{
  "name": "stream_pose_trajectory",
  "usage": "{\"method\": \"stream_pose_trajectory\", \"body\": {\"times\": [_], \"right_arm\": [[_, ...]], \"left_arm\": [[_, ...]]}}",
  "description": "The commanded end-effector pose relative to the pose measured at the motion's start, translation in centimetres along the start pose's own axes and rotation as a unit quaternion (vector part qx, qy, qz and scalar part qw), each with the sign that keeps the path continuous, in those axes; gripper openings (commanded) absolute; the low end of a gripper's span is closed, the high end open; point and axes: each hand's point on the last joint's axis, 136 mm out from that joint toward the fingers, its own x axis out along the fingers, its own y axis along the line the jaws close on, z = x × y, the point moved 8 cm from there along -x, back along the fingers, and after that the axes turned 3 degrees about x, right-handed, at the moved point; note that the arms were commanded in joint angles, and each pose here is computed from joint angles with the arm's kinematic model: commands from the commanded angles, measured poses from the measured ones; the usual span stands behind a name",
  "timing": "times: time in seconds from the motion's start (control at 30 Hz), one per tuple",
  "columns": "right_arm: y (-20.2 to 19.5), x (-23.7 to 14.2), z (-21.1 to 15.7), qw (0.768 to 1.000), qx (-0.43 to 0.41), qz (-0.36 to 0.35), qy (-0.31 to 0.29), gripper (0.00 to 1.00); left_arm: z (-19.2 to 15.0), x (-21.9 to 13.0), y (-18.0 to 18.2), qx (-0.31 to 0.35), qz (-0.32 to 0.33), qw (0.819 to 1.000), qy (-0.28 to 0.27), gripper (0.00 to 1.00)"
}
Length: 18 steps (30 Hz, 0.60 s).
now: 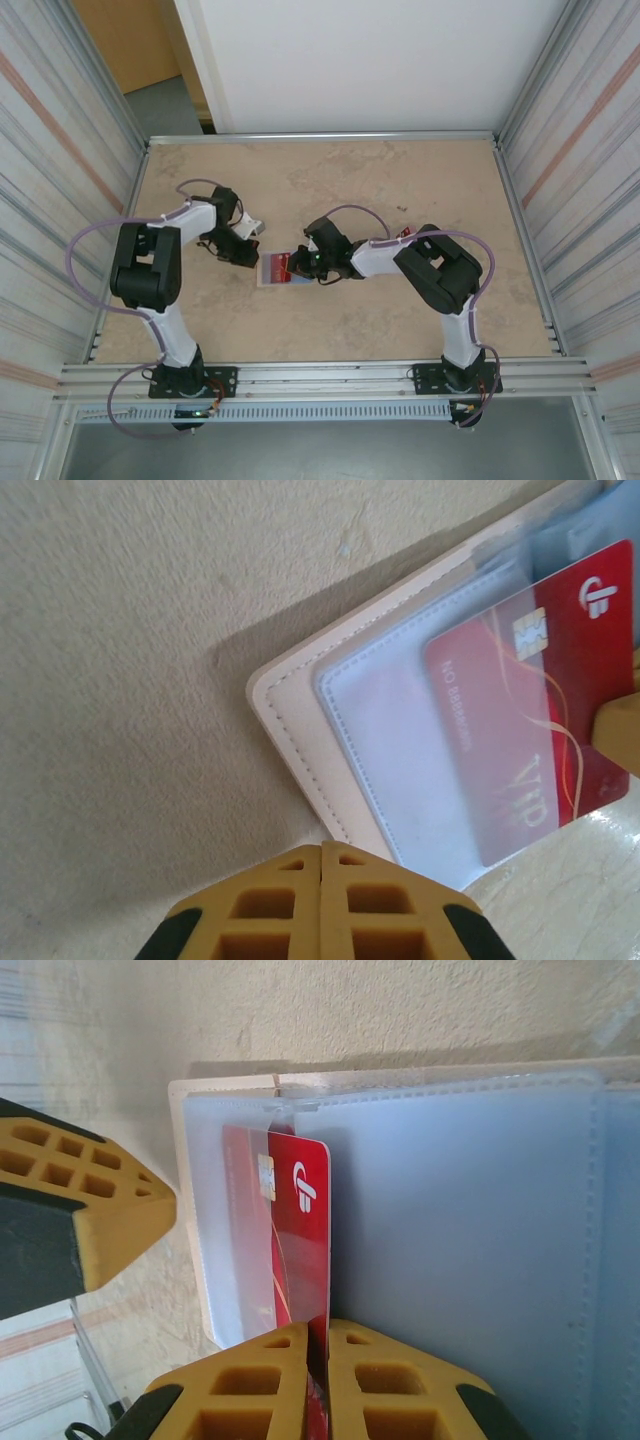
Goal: Put the credit cards into the card holder
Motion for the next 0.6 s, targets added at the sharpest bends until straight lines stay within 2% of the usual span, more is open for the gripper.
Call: {"method": "stream_pose_trajectory", "body": {"times": [0.0, 0.57], "right_arm": [[-1.8, 1.0, -0.9, 0.999, 0.000, -0.038, 0.034, 0.10], [-0.3, 2.3, -0.5, 0.998, -0.015, -0.024, 0.062, 0.12]], "left_arm": [[-0.3, 1.0, 0.3, -0.012, -0.007, 1.000, 0.016, 0.00], [-0.2, 1.6, 0.3, -0.011, -0.008, 1.000, 0.026, 0.00]]}}
